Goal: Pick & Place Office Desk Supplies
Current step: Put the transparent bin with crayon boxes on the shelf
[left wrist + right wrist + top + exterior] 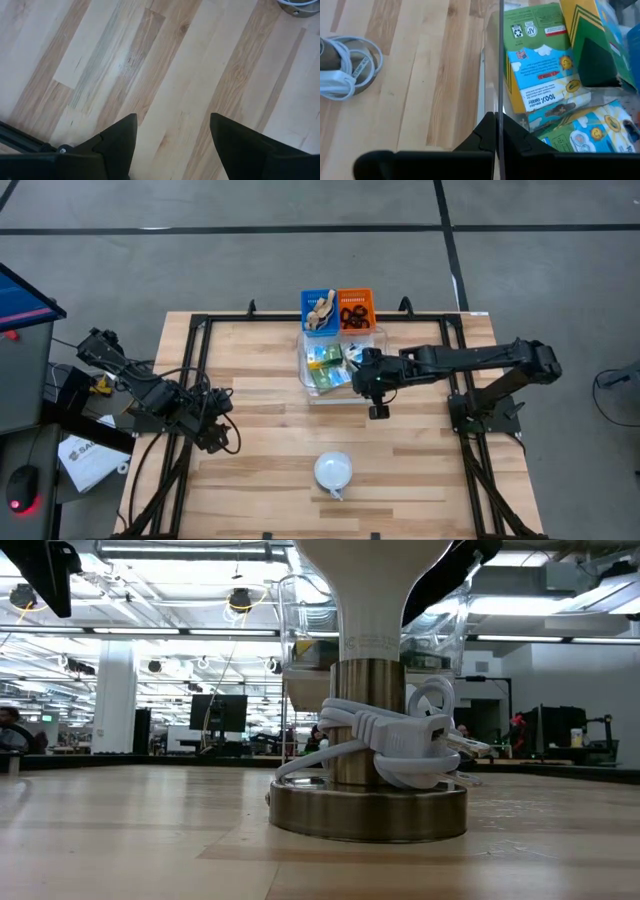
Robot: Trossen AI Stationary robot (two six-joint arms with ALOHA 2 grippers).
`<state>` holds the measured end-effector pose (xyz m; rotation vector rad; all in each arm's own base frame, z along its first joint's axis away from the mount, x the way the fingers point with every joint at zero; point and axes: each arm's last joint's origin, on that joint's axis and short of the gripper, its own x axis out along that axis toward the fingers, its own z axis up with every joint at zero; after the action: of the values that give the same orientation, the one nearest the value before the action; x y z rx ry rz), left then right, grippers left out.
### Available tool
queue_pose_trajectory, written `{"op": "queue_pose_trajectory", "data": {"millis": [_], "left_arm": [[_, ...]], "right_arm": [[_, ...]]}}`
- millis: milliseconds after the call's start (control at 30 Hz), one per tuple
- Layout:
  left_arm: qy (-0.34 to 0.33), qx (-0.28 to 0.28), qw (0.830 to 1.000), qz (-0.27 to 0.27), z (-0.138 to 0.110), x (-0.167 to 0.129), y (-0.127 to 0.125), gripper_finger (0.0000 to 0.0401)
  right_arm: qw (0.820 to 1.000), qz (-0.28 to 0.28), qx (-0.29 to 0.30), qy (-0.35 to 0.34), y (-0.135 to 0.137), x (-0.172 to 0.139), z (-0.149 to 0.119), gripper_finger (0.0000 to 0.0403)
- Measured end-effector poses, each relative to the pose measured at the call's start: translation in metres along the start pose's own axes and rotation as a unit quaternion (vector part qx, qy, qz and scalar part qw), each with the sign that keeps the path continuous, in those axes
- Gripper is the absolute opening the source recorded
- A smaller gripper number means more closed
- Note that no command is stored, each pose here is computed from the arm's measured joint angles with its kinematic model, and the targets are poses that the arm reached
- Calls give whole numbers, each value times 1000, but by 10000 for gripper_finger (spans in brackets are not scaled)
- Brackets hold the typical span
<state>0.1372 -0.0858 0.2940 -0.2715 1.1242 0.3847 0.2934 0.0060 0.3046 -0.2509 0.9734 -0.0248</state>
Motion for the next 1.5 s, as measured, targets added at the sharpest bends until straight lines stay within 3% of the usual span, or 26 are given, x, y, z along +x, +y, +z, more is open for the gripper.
{"op": "queue_pose_trajectory", "data": {"millis": [533, 967, 1500], "left_arm": [[-2, -1, 1000, -3, 0, 0, -1, 241], [-2, -2, 1000, -4, 0, 0, -1, 241], [-4, -1, 1000, -2, 0, 0, -1, 241]], "right_arm": [[1000, -4, 6, -8, 0, 2, 0, 1], [999, -14, 7, -41, -5, -10, 6, 64], [995, -40, 36, -88, -7, -34, 27, 69]]}}
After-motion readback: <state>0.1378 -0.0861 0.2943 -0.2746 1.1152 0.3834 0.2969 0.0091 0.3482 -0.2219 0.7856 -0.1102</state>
